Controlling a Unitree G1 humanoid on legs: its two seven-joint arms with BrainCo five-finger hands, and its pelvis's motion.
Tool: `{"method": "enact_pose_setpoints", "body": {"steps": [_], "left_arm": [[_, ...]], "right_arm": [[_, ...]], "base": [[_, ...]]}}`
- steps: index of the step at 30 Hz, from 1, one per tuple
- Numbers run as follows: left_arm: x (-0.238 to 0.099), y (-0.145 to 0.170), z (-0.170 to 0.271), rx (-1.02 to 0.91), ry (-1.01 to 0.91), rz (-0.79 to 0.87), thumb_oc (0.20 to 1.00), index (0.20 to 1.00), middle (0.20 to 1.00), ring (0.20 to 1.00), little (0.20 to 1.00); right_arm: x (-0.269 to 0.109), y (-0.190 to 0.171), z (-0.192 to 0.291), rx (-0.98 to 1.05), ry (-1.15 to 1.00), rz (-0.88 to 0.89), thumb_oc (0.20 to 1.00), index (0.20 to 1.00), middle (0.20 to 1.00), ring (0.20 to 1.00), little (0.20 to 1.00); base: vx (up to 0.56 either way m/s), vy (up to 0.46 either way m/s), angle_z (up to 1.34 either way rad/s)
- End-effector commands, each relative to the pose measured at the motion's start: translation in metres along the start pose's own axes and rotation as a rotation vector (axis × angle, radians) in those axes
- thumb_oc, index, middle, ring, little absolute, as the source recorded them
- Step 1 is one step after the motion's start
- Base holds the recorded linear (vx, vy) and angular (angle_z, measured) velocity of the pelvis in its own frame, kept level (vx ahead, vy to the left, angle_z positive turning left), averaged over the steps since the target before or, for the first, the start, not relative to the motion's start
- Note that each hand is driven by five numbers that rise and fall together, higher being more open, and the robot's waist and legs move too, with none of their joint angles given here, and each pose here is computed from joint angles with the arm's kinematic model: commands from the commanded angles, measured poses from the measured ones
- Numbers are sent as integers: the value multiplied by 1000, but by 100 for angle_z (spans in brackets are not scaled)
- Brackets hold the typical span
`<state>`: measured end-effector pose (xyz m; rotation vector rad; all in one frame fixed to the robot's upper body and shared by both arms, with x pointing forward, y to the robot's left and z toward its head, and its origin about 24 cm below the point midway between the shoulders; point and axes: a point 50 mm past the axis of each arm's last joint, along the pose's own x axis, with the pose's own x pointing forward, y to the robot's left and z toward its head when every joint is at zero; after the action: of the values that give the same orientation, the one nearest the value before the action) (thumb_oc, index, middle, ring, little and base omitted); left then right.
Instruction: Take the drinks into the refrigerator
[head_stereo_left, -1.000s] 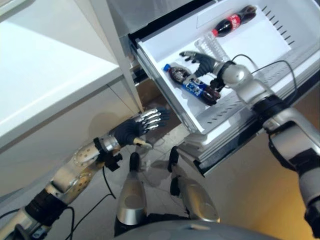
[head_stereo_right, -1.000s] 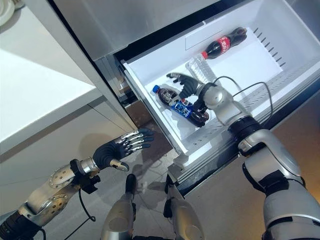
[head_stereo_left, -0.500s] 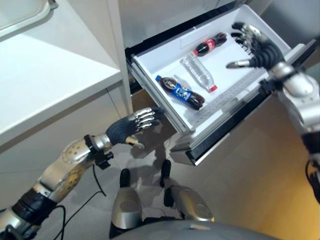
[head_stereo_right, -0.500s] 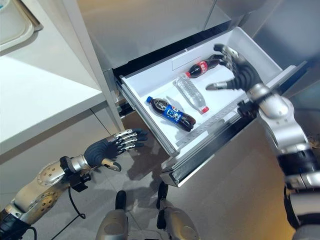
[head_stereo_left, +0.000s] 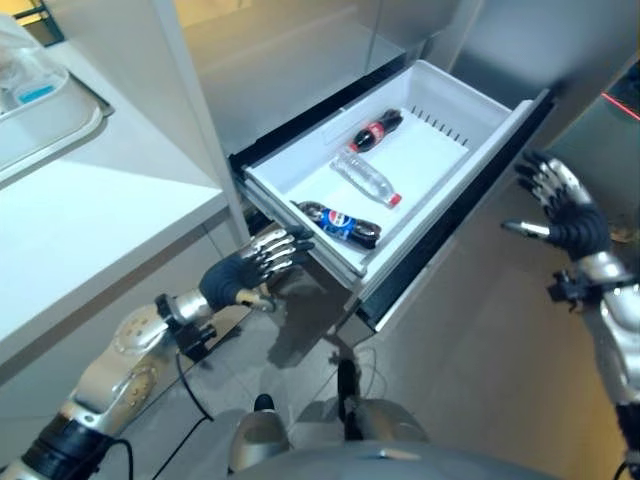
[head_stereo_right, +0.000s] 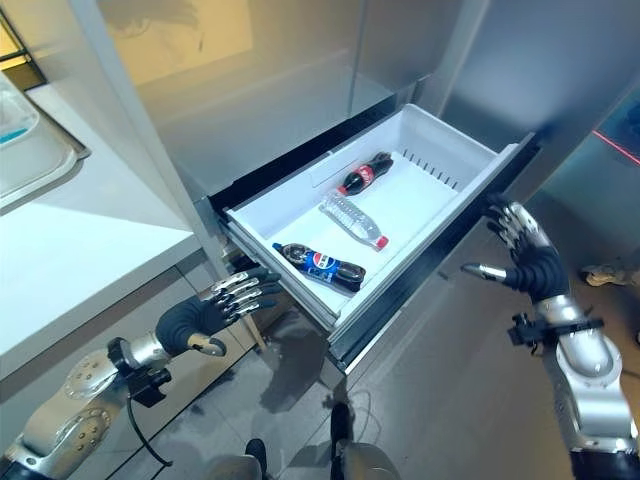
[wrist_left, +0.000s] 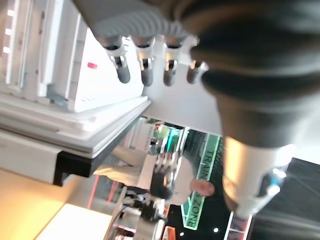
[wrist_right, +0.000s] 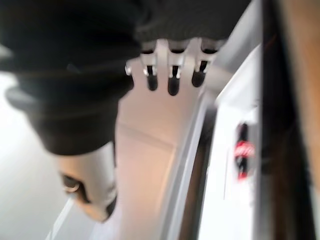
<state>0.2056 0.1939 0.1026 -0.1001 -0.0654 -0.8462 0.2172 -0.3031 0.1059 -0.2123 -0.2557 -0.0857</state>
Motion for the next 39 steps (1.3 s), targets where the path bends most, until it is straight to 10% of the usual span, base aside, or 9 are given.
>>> {"method": "enact_pose_setpoints", "body": {"steps": [1, 10, 13, 39], "left_arm": [[-3, -7, 13, 21, -99, -24, 1000, 1000, 1000, 1000, 1000], [-1, -4, 12, 42, -117, 1, 1000, 1000, 1000, 1000, 1000], [0, -4, 13, 54, -124, 0, 1000, 1000, 1000, 1000, 1000], [19, -10, 10, 41, -127, -79, 1000, 1000, 1000, 1000, 1000]], "right_arm": [[1, -17, 2, -30, -53, -123, 1000, 1000, 1000, 1000, 1000], [-32, 10, -76, 58, 297, -95, 1000, 1000, 1000, 1000, 1000], [-43, 33, -95, 100, 406, 28, 203, 203, 203, 203, 203], [18, 98, -83, 9, 334, 373, 200, 200, 200, 200, 200]], "base": [[-2, 63, -23], [0, 53, -13], [0, 0, 0], [9, -20, 6]]}}
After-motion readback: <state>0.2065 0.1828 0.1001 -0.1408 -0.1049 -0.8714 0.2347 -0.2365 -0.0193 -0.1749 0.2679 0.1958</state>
